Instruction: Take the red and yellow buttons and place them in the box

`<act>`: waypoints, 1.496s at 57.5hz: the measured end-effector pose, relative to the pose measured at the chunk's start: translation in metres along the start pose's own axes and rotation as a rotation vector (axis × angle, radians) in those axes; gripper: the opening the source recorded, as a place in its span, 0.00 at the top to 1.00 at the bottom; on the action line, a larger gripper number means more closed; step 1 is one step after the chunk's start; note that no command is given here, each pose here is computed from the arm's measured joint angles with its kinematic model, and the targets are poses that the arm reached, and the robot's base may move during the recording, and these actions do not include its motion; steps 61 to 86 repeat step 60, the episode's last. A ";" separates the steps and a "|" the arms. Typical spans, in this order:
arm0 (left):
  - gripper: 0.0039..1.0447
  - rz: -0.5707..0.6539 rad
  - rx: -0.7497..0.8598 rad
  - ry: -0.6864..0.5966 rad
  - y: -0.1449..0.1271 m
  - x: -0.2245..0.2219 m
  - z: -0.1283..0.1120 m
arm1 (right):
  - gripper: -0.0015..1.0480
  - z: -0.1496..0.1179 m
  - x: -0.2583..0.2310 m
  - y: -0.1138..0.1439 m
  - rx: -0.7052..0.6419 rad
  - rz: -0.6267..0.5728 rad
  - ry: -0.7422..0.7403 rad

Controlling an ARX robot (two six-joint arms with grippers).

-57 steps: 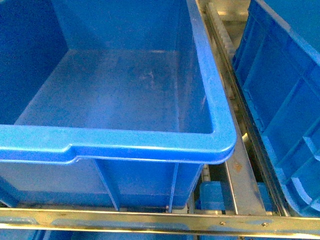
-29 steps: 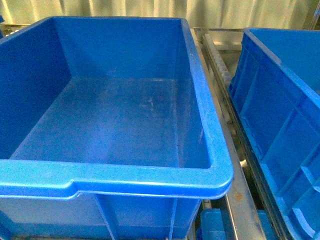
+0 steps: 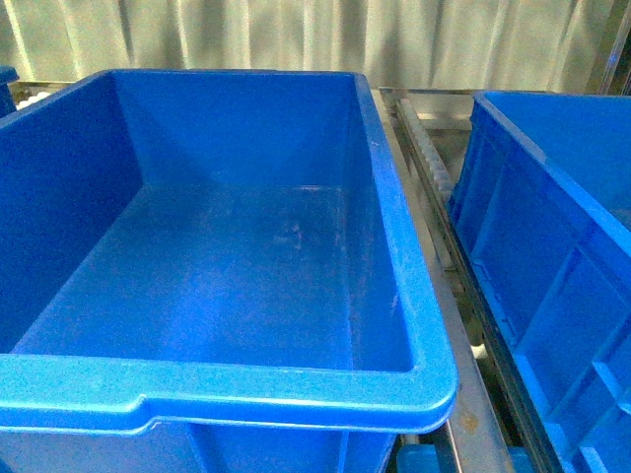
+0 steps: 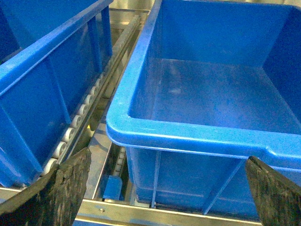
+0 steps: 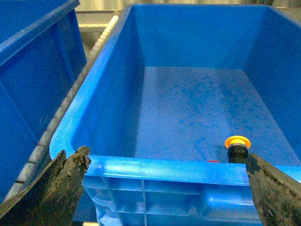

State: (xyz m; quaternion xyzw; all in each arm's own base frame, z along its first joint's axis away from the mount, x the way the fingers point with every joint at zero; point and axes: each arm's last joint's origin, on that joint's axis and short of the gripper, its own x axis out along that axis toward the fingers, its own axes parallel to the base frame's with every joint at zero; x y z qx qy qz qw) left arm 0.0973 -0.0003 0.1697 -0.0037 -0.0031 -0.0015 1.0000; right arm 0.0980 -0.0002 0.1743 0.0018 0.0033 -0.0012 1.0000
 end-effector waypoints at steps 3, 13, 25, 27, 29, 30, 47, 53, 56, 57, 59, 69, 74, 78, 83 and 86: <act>0.07 0.000 0.000 0.000 0.000 0.000 0.000 | 0.06 0.000 0.000 0.000 0.000 0.000 0.000; 0.07 0.000 0.000 0.000 0.000 0.000 0.000 | 0.06 0.000 0.000 0.000 0.000 0.000 0.000; 0.07 0.000 0.000 0.000 0.000 0.000 0.000 | 0.06 0.000 0.000 0.000 0.000 0.000 0.000; 0.07 0.000 0.000 0.000 0.000 0.000 0.000 | 0.06 0.000 0.000 0.000 0.000 0.000 0.000; 0.07 0.000 0.000 0.000 0.000 0.000 0.000 | 0.06 0.000 0.000 0.000 0.000 0.000 0.000; 0.07 0.000 0.000 0.000 0.000 0.000 0.000 | 0.06 0.000 0.000 0.000 0.000 0.000 0.000; 0.07 0.000 0.000 0.000 0.000 0.000 0.000 | 0.06 0.000 0.000 0.000 0.000 0.000 0.000; 0.07 0.000 0.000 0.000 0.000 0.000 0.000 | 0.06 0.000 0.000 0.000 0.000 0.000 0.000; 0.07 0.000 0.000 0.000 0.000 0.000 0.000 | 0.06 0.000 0.000 0.000 0.000 0.000 0.000; 0.07 0.000 0.000 0.000 0.000 0.000 0.000 | 0.06 0.000 0.000 0.000 0.000 0.000 0.000; 0.07 0.000 0.000 0.000 0.000 0.000 0.000 | 0.06 0.000 0.000 0.000 0.000 0.000 0.000; 0.07 0.000 0.000 0.000 0.000 0.000 0.000 | 0.06 0.000 0.000 0.000 0.000 0.000 0.000; 0.07 0.000 0.000 0.000 0.000 0.000 0.000 | 0.06 0.000 0.000 0.000 0.000 0.000 0.000; 0.07 0.000 0.000 0.000 0.000 0.000 0.000 | 0.06 0.000 0.000 0.000 0.000 0.000 0.000; 0.07 0.000 0.000 0.000 0.000 0.000 0.000 | 0.06 0.000 0.000 0.000 0.000 0.000 0.000; 0.07 0.000 0.000 0.000 0.000 0.000 0.000 | 0.06 0.000 0.000 0.000 0.000 0.000 0.000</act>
